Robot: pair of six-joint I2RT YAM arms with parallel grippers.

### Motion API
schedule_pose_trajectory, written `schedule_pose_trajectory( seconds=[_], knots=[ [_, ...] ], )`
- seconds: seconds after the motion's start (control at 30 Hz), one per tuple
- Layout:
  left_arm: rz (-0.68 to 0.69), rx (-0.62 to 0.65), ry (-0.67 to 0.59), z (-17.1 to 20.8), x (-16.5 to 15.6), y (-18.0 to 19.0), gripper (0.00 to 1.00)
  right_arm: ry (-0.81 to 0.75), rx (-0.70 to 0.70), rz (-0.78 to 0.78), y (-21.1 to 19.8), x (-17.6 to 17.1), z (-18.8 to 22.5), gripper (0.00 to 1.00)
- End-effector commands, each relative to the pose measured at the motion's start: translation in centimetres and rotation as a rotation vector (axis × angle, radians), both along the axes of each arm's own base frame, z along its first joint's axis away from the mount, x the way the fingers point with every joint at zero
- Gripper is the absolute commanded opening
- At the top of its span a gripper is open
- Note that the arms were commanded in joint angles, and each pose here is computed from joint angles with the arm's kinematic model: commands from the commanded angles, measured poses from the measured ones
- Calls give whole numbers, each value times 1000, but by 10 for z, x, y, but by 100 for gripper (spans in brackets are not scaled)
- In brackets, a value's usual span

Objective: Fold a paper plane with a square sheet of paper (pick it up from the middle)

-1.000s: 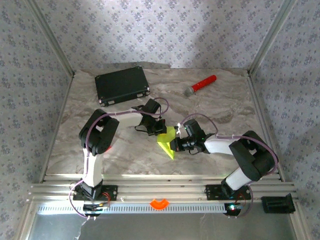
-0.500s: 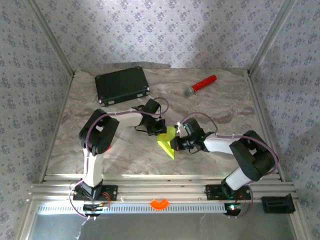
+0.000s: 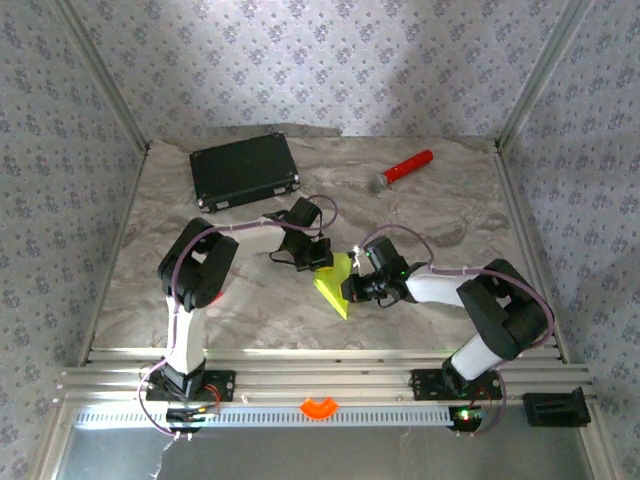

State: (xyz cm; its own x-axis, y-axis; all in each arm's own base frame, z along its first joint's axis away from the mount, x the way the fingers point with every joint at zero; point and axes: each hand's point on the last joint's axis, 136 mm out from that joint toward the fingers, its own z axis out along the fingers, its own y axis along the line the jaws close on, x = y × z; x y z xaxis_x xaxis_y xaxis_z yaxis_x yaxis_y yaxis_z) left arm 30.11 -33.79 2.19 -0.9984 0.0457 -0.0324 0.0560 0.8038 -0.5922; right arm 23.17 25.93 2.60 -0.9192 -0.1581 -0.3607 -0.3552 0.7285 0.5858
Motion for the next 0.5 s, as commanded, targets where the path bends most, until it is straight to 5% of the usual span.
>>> schedule_pose_trajectory(
  seconds=[0.0, 0.47],
  knots=[
    [-5, 53, 27, -14, -8, 6, 5, -7, -11, 23, 3, -1, 3, 1],
    [-7, 50, 26, -14, -9, 5, 5, -23, -28, 9, 3, 5, 2, 1]
  ],
)
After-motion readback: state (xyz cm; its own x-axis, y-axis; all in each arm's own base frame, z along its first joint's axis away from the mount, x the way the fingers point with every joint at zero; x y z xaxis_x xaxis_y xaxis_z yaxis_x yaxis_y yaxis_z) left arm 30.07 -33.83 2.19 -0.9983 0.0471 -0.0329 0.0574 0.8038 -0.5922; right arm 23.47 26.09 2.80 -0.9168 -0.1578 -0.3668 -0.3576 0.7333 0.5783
